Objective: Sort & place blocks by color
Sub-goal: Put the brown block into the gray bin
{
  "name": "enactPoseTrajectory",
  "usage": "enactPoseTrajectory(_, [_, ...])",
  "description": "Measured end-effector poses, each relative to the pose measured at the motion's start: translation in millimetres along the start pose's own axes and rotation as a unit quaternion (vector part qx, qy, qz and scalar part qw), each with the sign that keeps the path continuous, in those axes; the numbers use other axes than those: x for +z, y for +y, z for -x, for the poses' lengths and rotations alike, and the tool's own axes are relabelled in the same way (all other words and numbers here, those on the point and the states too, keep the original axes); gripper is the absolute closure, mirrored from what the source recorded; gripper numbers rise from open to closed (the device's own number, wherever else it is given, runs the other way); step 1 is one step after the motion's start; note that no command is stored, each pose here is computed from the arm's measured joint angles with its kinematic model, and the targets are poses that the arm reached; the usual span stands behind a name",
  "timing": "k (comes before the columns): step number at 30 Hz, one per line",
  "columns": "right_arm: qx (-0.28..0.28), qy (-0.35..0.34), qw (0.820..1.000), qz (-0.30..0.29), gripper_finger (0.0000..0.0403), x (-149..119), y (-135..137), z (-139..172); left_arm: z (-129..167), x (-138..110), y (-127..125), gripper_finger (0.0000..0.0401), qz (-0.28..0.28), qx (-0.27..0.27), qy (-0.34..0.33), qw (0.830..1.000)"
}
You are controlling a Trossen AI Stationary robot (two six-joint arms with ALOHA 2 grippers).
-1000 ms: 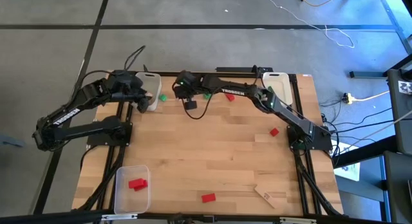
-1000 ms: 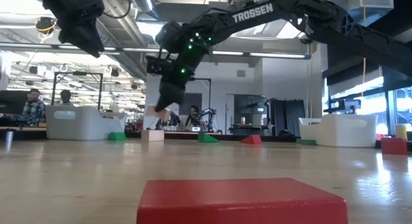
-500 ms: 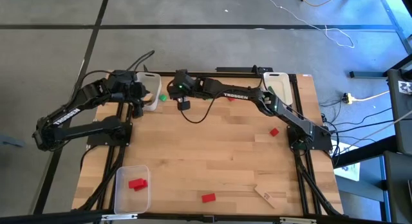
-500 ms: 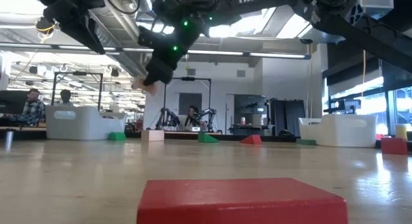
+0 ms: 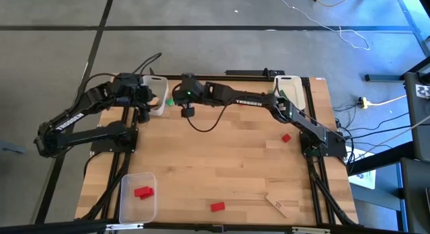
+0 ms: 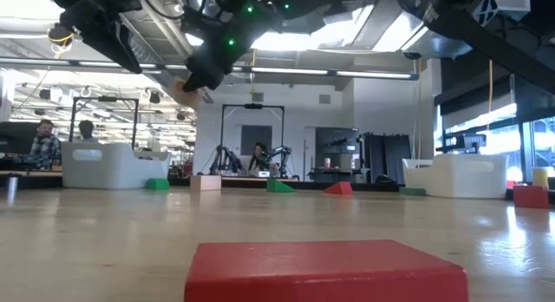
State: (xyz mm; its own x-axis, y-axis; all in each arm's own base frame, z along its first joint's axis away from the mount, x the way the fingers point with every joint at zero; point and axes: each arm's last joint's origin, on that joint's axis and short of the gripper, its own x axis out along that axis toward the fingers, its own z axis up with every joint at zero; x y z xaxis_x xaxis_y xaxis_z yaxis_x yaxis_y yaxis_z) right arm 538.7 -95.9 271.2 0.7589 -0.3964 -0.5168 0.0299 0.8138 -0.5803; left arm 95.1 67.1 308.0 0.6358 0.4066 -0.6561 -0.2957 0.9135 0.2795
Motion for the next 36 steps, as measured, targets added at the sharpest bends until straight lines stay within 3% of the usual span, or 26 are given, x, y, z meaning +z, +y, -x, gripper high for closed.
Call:
enactPoseTrajectory(5, [0.005, -0.006, 1.0, 0.005, 0.0365, 5.3, 7.8, 2.6, 0.3, 5.2, 2.1, 0.0219, -0.011, 0.009, -0.028, 1.0])
enactPoseTrajectory(15, [-0.021, -0.018, 1.0, 0.004, 0.0365, 14.2, 13.3, 5.9, 0.5, 8.0, 1.3, 0.0219, -0.126, -0.009, -0.053, 0.991])
enactPoseTrajectory(22, [-0.029, -0.03, 0.999, 0.0, 0.0365, 16.4, 11.7, 5.8, 0.7, 9.4, -0.1, 0.0219, -0.13, -0.034, -0.073, 0.988])
enactPoseTrajectory(36, [-0.036, -0.047, 0.998, -0.011, 0.0365, 19.5, 10.0, 5.9, -2.4, 17.2, 4.7, 0.0219, -0.131, 0.0, -0.092, 0.987])
